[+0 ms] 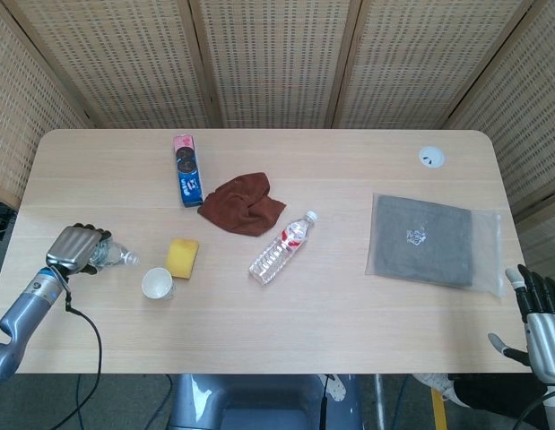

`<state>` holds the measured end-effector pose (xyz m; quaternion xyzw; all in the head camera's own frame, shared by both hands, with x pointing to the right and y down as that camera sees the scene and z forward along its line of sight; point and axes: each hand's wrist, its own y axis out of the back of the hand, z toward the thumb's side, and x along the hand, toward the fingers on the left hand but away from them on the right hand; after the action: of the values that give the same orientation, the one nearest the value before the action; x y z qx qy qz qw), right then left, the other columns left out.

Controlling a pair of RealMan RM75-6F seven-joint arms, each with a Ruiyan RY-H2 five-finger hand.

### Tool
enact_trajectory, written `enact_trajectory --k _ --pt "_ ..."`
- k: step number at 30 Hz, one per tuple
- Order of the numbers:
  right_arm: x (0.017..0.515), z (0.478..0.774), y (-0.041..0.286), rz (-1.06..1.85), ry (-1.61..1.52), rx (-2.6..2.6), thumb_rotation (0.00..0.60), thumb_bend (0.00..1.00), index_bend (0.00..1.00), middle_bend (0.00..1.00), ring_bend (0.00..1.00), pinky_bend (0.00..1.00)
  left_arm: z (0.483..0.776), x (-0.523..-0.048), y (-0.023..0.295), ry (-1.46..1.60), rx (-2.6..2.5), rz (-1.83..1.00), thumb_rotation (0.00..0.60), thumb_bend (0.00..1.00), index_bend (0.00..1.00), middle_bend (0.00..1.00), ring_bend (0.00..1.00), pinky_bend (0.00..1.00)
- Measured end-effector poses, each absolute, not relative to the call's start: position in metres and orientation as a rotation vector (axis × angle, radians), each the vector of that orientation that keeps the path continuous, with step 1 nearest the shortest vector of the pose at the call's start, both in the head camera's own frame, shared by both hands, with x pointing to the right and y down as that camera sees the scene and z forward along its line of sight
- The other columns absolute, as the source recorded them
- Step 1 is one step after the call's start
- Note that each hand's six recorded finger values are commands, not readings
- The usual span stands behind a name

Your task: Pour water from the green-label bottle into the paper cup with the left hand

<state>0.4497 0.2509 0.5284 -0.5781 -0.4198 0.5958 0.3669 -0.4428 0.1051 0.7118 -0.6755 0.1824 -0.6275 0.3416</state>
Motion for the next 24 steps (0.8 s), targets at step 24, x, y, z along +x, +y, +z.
enact_trajectory --k 24 --pt "0.447 0.537 0.251 1.554 -1.046 -1.484 0.600 0.00 0.00 0.00 0.00 0.00 0.719 -0.432 0.076 1.599 -2.349 -1.327 0.600 0.53 0.55 0.44 0.31 0.35"
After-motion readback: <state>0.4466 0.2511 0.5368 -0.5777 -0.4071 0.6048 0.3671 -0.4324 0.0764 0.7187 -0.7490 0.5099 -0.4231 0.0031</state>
